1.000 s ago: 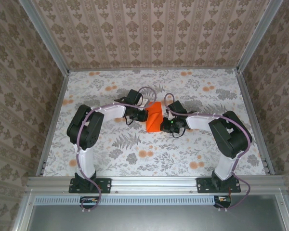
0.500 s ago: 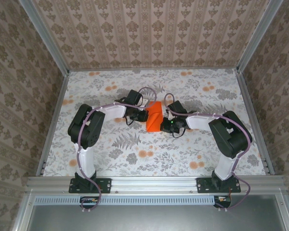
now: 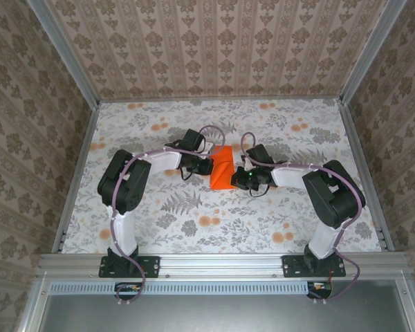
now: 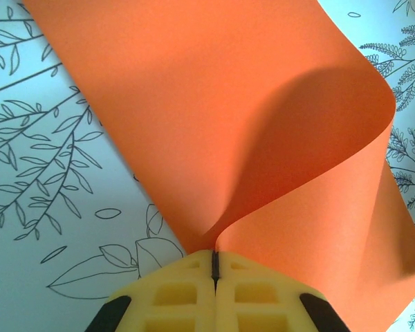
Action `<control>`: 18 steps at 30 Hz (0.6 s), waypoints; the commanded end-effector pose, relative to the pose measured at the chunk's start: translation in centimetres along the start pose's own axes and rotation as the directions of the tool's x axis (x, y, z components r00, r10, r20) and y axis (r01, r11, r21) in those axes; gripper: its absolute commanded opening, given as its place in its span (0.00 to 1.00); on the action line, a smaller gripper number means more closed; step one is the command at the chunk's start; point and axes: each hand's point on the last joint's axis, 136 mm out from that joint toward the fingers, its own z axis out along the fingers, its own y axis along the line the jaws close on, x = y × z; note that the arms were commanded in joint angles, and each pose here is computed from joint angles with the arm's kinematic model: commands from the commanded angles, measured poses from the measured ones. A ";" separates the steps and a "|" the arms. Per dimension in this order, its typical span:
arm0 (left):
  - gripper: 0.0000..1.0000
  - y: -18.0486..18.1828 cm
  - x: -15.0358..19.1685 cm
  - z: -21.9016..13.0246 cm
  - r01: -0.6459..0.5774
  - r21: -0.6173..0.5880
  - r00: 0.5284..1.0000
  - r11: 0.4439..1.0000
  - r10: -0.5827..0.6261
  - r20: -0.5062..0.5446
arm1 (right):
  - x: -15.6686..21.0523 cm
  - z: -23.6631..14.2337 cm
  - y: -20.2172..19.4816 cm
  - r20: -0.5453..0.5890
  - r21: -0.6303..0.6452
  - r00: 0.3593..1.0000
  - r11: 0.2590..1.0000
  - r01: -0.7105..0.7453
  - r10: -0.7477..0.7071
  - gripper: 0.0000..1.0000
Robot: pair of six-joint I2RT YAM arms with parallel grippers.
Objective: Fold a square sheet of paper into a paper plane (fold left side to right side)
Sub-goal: Fold the triangle a second time at the center of the table.
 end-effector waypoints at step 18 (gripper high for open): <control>0.00 0.3 2.0 1.1 -0.011 -0.021 0.998 1.000 0.010 -0.062 | -6.3 2.2 6.7 0.095 -0.211 0.995 0.978 0.006 0.014 0.00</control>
